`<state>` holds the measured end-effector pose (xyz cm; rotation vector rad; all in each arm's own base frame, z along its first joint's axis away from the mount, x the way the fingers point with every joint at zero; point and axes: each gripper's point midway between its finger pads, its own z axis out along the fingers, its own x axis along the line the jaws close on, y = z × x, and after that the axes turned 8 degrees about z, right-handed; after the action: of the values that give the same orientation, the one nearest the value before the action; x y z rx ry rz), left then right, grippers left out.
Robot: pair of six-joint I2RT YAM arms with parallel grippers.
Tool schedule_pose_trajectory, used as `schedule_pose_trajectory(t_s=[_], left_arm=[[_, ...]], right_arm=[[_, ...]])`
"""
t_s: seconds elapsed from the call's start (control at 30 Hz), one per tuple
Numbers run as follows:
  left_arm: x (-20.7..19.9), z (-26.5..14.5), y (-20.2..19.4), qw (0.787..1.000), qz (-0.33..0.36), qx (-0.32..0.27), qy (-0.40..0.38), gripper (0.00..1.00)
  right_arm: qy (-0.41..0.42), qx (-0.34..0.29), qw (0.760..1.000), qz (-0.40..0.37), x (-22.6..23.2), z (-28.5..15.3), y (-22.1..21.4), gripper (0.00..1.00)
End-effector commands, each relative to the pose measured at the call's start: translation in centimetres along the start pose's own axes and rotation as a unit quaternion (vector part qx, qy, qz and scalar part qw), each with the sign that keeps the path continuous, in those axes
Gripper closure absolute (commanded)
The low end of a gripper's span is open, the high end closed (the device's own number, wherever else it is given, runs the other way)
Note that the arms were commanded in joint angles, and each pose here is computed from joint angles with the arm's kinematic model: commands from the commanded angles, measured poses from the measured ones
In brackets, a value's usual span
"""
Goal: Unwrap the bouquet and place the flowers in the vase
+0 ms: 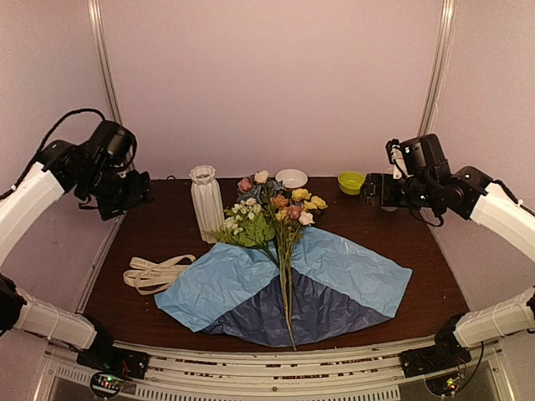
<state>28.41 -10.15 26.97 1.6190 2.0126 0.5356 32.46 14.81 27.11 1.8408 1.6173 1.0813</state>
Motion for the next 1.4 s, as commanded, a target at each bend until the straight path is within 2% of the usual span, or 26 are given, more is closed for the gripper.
schedule_pose_trajectory(t_s=[0.0, 0.13, 0.3, 0.43, 0.57, 0.73, 0.87, 0.97, 1.17, 1.37], left_arm=[[3.5, -3.3, 4.1, 0.997, 0.028, -0.063, 0.028, 0.02], [2.3, -4.5, 6.5, 0.994, 0.051, -0.095, -0.002, 0.02], [-0.2, -4.7, 7.1, 0.990, 0.025, -0.115, -0.078, 0.02], [-3.1, -4.2, 5.5, 0.977, 0.004, -0.113, -0.182, 0.11], [-5.4, -4.1, 3.2, 0.964, -0.014, -0.088, -0.251, 0.18], [-11.6, -4.2, -0.6, 0.951, 0.046, -0.047, -0.302, 0.28], [-16.1, -3.2, -3.5, 0.944, 0.076, -0.011, -0.322, 0.35], [-19.3, -2.5, -5.3, 0.939, 0.089, 0.008, -0.332, 0.36], [-24.1, 0.1, -7.7, 0.943, 0.096, 0.051, -0.313, 0.41], [-29.5, 2.6, -8.0, 0.951, 0.132, 0.061, -0.273, 0.42]], right_arm=[[-0.037, -0.059, 0.997, -0.039, -2.6, -2.0, 5.0, 0.00], [0.008, -0.054, 0.999, 0.004, -2.0, -2.5, 6.1, 0.00], [0.042, -0.030, 0.996, 0.073, -2.4, -2.1, 5.1, 0.00], [0.086, 0.021, 0.992, 0.089, -1.1, -1.7, 2.7, 0.00], [0.100, 0.055, 0.987, 0.116, -1.1, -1.2, 0.2, 0.00], [0.145, 0.092, 0.971, 0.165, -0.2, -1.0, -3.1, 0.02], [0.149, 0.122, 0.963, 0.187, -0.5, -1.0, -5.9, 0.04], [0.144, 0.123, 0.963, 0.193, -1.2, -1.4, -7.0, 0.04], [0.123, 0.105, 0.969, 0.186, -2.6, -2.8, -7.4, 0.03], [0.087, 0.098, 0.975, 0.179, -4.2, -3.7, -7.7, 0.03]])
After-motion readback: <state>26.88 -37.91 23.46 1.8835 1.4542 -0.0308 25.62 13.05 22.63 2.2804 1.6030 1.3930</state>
